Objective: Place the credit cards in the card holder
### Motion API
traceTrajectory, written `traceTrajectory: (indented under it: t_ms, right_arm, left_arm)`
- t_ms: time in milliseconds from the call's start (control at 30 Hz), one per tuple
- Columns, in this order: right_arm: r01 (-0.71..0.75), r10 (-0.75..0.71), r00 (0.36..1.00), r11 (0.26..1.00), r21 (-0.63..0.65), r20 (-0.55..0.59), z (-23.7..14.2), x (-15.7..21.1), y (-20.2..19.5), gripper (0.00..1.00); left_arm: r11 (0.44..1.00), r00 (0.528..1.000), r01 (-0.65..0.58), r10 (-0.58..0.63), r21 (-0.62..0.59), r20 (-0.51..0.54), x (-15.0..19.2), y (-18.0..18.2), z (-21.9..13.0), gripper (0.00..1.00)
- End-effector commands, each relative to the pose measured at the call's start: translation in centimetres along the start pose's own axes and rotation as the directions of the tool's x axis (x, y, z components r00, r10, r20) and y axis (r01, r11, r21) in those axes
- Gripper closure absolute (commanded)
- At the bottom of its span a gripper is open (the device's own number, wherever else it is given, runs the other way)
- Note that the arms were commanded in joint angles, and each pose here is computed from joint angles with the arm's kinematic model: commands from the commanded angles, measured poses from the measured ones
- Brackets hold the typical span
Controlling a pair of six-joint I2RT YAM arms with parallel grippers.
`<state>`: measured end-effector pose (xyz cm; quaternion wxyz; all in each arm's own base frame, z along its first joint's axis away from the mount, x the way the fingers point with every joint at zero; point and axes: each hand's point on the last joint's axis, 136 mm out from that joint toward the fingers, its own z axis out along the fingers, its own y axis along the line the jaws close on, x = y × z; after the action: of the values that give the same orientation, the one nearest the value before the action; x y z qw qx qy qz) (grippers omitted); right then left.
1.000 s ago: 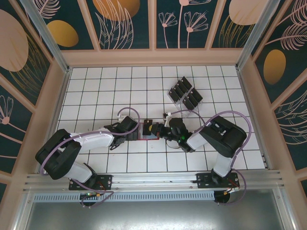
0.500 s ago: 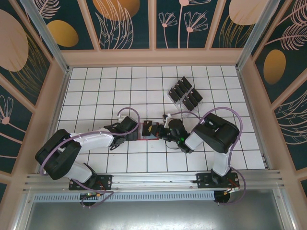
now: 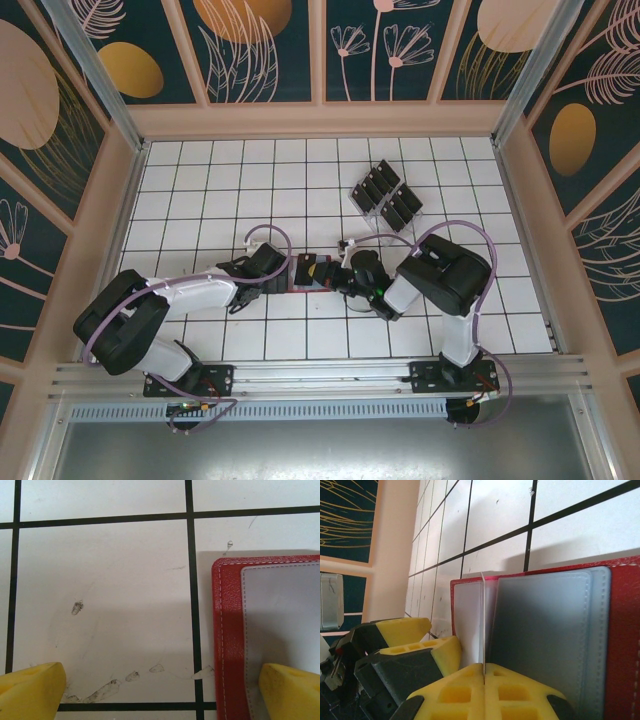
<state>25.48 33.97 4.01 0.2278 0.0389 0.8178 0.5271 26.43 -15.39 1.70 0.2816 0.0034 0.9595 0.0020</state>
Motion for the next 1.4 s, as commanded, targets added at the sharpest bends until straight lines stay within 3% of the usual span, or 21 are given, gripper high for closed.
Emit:
traceTrajectory:
  t_ms: [0, 600, 1367]
  right_arm:
    - [-0.001, 0.000, 1.000, 1.000, -0.025, -0.011, 0.7, 0.3, 0.6, 1.00]
    - [0.025, -0.023, 0.997, 0.999, -0.030, 0.074, -2.0, -2.1, 1.8, 1.00]
    - [-0.002, 0.003, 1.000, 1.000, -0.025, 0.027, -0.1, -0.9, 0.3, 1.00]
  left_arm:
    - [0.998, 0.997, -0.037, 0.033, -0.053, -0.072, 2.4, 1.6, 0.3, 0.02]
    - [0.998, 0.997, -0.036, 0.032, -0.049, -0.072, 2.5, 1.6, 0.3, 0.02]
    - [0.998, 0.997, -0.040, 0.036, -0.048, -0.075, 2.6, 1.6, 0.5, 0.02]
